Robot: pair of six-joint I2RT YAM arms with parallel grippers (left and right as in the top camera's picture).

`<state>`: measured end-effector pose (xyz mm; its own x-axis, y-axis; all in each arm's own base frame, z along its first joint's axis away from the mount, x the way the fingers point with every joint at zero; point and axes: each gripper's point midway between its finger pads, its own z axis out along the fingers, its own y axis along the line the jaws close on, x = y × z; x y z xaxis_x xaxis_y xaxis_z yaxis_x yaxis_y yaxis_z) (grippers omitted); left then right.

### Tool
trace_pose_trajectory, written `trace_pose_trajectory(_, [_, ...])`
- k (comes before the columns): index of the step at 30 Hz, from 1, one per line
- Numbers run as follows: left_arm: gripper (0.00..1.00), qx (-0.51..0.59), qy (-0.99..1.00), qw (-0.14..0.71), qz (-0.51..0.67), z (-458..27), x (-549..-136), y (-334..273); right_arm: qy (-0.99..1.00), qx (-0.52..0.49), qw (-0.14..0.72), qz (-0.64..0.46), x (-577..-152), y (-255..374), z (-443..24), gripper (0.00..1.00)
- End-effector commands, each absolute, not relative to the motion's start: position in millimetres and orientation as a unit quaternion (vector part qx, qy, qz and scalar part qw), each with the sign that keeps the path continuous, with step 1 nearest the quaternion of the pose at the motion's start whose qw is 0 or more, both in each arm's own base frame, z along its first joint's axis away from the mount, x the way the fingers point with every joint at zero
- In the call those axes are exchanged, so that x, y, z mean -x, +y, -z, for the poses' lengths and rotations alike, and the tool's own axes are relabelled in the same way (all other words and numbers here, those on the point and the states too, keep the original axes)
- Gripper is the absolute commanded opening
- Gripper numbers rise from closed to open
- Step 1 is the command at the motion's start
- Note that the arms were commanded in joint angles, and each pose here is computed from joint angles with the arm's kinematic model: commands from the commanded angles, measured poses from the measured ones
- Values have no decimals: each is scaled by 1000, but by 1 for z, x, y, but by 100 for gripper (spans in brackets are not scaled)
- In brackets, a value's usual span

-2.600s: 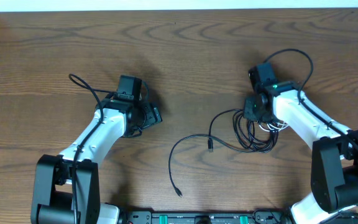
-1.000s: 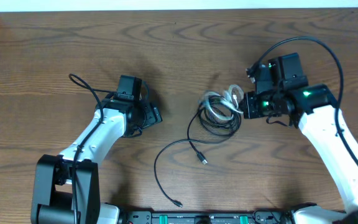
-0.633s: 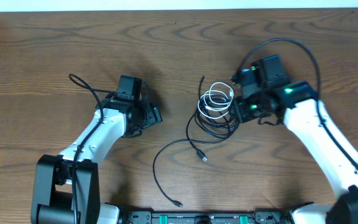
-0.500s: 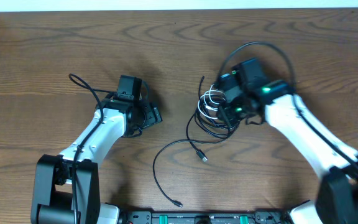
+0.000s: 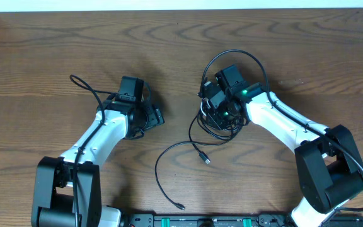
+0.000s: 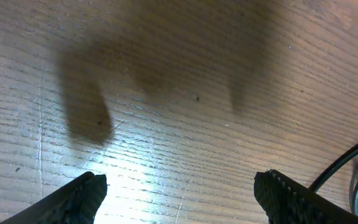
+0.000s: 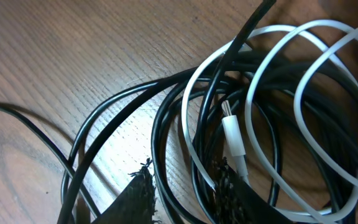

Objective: Untangle cables

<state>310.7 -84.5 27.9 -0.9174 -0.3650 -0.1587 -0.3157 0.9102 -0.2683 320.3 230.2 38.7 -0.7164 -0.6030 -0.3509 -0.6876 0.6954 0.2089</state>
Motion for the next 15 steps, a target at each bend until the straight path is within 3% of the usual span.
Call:
trace_pose_trajectory(1, [82,177,973,101,111,-25,-309,-81,901,379,135,-161,-322,232,-39,31])
trace_pose_trajectory(7, [82,177,973,101,111,-25,-309,-81,897,398,115,-153,-317,229,-21,31])
trace_pose_trajectory(13, [82,177,973,101,111,-25,-309,-81,898,398,109,-151,-318,229,-12,24])
trace_pose_trajectory(15, [82,177,973,101,111,-25,-309,-81,900,397,114,-142,-321,227,-11,12])
